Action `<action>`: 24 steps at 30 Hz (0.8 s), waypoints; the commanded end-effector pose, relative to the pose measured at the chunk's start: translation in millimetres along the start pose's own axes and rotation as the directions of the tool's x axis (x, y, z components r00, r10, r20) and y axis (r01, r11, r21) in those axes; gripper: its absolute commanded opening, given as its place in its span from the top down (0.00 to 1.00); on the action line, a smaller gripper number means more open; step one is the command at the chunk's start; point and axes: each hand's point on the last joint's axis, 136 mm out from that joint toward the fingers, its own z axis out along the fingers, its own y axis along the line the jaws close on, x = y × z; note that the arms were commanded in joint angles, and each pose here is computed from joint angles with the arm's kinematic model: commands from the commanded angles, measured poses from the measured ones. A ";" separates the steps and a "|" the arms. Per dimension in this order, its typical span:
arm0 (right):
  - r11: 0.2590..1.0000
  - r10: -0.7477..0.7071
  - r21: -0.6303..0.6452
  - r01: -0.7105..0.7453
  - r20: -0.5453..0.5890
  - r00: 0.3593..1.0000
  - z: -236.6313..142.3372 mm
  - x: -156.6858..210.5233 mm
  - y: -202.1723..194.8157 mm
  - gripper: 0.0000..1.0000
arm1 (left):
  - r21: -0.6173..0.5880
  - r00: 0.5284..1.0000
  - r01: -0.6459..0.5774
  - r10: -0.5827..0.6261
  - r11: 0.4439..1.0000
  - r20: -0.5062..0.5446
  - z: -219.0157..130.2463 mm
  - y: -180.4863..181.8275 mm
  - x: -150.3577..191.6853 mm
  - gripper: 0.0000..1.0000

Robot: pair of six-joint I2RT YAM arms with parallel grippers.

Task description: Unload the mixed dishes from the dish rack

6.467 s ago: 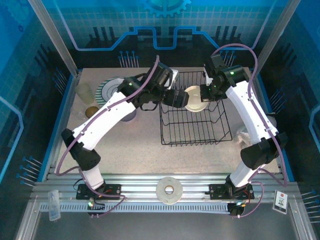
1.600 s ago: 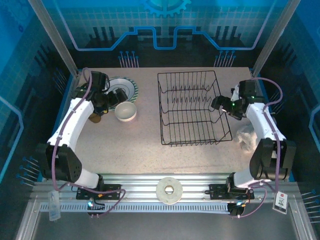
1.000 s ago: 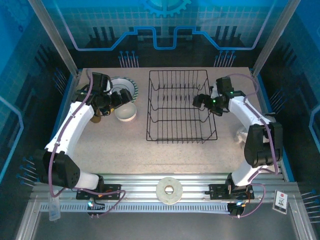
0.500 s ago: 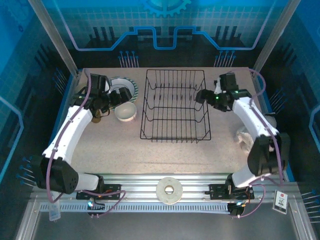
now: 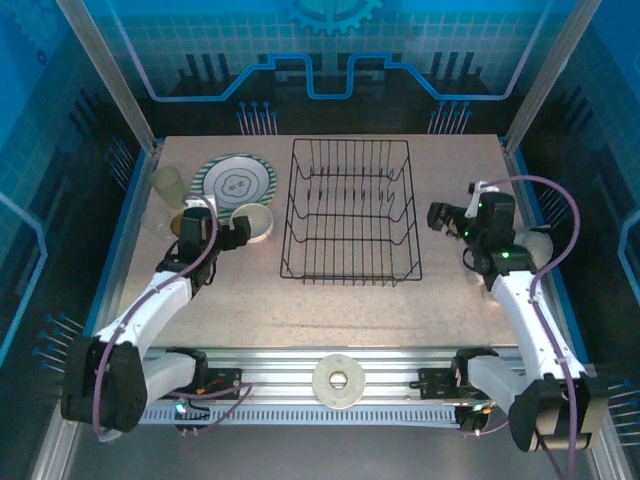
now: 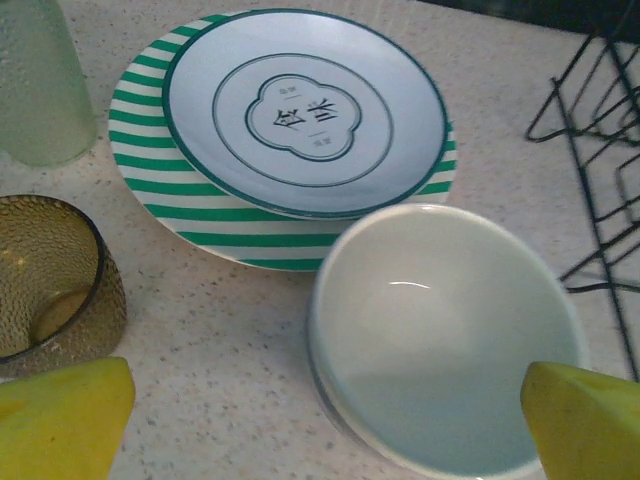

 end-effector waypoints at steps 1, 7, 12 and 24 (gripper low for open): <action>0.995 -0.084 -0.033 0.091 0.160 0.983 11.2 -7.8 -1.5 0.00 | -0.052 0.983 -0.097 0.104 0.994 0.152 13.0 8.7 -24.4 0.01; 0.977 -0.188 -0.021 0.210 0.369 0.910 21.9 10.5 -7.4 0.00 | -0.056 0.986 -0.076 0.084 0.996 0.147 41.0 19.5 -8.1 0.01; 0.976 -0.194 -0.020 0.215 0.356 0.914 40.1 25.3 -12.6 0.00 | -0.084 0.982 -0.051 0.065 0.995 0.177 50.0 31.3 -2.9 0.01; 0.971 -0.199 -0.054 0.232 0.352 0.915 67.6 39.8 -11.6 0.00 | -0.041 0.966 -0.022 0.032 0.999 0.256 52.8 36.9 14.0 0.01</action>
